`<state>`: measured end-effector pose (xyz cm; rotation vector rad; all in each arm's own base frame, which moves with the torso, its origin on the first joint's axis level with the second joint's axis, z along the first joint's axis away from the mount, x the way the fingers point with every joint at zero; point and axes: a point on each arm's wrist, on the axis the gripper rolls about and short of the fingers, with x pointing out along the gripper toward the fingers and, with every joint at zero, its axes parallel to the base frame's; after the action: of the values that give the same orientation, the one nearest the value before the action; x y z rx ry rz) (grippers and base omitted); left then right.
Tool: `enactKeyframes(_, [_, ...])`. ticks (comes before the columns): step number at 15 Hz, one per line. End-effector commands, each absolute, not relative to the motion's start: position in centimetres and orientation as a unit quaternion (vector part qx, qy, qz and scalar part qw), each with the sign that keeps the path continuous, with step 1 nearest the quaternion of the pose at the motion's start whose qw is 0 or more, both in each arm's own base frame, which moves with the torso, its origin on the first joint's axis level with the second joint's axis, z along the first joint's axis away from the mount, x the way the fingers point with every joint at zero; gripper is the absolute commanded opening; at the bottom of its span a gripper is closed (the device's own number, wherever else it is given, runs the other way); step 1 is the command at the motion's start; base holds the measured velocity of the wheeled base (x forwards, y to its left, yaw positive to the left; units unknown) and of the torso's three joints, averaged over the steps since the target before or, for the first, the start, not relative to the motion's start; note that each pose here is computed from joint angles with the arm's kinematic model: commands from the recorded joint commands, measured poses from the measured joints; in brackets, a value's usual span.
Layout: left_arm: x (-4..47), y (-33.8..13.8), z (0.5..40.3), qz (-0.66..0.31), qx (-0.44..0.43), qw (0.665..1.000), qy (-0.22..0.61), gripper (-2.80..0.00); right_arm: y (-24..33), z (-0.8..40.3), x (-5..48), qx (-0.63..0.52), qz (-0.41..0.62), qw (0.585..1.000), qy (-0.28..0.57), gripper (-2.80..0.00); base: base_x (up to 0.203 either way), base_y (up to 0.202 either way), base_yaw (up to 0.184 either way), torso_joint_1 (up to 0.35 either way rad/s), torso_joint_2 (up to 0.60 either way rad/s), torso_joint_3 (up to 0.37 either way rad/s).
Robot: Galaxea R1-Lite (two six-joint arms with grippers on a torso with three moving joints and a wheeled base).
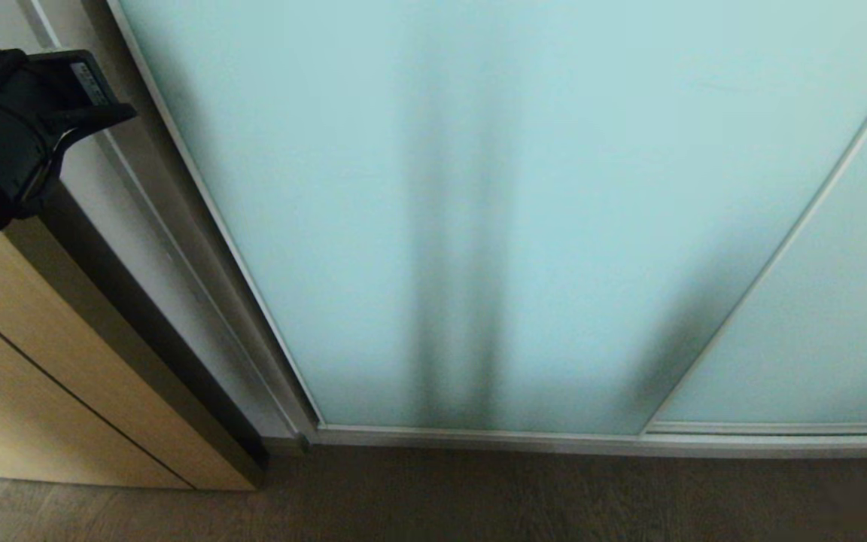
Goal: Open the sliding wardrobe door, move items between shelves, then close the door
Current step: Open the door
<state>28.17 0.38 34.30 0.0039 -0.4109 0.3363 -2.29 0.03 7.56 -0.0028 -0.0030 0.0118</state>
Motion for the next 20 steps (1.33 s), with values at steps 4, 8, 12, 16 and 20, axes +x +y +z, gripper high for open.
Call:
enactKeyframes(4, [28.4,-0.1,34.2,0.142,0.002,0.967,-0.211,-2.80,0.0,7.6,-2.3,-0.002,0.006,1.000,-0.002,-2.80,0.000,0.000,0.000,0.000,0.00,0.000])
enactKeyframes(8, [29.4,-0.1,33.8,0.137,0.003,0.969,-0.207,-2.80,0.0,7.6,-2.3,-0.002,0.006,1.000,-0.002,-2.80,0.000,0.000,0.000,0.000,0.00,0.000])
enactKeyframes(12, [29.8,-0.1,33.8,0.140,0.002,0.968,-0.208,-2.80,0.0,7.6,-2.3,-0.002,0.007,1.000,-0.002,-2.80,0.000,0.000,0.000,0.000,0.00,0.000])
enactKeyframes(16, [25.7,-0.3,35.8,0.162,-0.010,0.957,-0.239,-2.80,0.0,7.6,-2.3,-0.002,0.007,1.000,-0.001,-2.80,0.000,0.000,0.000,0.000,0.00,0.000])
enactKeyframes(20, [26.7,-0.3,35.7,0.169,-0.010,0.957,-0.236,-2.80,0.0,7.6,-2.3,-0.002,0.007,1.000,-0.002,-2.80,0.000,0.000,0.000,0.000,0.00,0.000])
